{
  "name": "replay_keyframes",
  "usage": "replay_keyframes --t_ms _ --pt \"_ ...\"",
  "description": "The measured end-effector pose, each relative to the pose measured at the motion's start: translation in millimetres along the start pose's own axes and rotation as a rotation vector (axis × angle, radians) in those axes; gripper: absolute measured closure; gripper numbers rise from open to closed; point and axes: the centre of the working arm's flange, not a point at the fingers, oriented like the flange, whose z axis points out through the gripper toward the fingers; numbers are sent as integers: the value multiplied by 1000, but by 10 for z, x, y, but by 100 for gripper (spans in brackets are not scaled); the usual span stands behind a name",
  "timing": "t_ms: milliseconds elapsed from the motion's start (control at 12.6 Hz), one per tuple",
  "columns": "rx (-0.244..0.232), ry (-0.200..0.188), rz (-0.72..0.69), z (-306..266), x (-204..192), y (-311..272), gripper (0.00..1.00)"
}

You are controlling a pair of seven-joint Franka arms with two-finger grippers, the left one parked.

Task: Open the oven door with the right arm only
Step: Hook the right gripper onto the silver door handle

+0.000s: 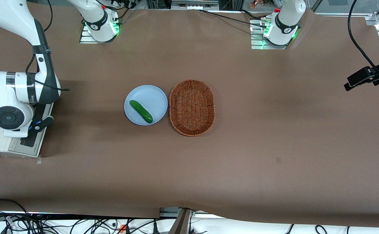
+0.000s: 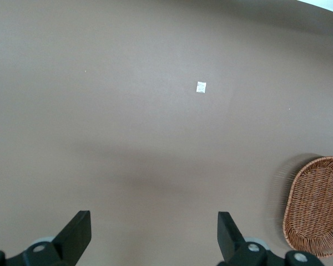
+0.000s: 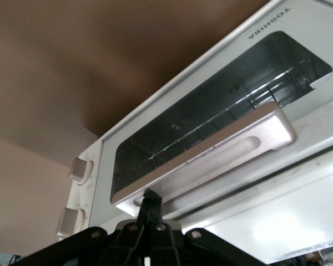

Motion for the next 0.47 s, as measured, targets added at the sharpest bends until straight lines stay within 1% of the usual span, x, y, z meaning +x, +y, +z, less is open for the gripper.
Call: replay_keyframes --t_ms 317,475 --pt "14 49 24 -94 129 -115 99" --pt "19 61 27 -105 173 -151 99"
